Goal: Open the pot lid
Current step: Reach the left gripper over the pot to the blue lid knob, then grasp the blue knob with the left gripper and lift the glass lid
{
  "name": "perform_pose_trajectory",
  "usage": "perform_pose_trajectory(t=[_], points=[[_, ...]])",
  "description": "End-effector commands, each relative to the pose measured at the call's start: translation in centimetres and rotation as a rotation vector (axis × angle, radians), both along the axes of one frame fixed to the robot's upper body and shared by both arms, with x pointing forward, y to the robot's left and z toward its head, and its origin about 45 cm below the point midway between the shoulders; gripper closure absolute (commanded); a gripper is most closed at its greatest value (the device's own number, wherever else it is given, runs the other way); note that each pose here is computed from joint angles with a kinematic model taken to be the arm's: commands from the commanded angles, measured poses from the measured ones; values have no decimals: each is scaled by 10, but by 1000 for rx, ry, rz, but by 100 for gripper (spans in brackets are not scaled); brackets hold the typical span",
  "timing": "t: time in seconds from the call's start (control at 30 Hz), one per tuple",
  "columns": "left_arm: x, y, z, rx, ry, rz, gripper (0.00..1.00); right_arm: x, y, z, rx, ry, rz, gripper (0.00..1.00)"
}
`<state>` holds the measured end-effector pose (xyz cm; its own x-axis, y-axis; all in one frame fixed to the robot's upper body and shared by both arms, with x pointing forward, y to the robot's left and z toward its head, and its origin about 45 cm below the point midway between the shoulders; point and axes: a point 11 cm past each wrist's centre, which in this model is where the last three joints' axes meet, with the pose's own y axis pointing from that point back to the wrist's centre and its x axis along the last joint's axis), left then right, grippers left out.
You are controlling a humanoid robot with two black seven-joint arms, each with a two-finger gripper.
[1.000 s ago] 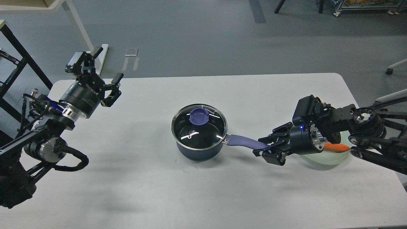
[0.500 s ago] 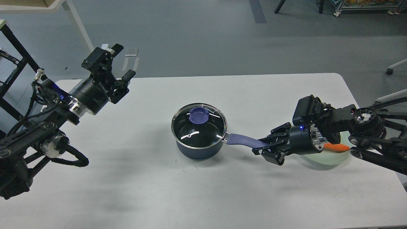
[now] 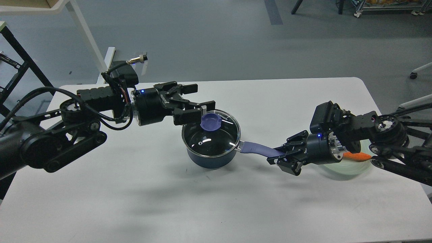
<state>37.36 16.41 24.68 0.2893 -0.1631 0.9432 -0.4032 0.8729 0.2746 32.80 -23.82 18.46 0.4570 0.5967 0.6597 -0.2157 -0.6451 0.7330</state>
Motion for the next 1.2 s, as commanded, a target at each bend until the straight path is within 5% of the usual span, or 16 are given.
perform_pose_trajectory(t=[0.0,0.87,1.17], points=[[-2,-13,-22,90,-109,-84,1,0,0,0,2,1,-2,67],[15,-30,-68,219,-137,-93,5,0,0,1,6,0,-3,66],[16,-32,-73,224,-129,-87,45,0,-1,0,6,1,-7,66]])
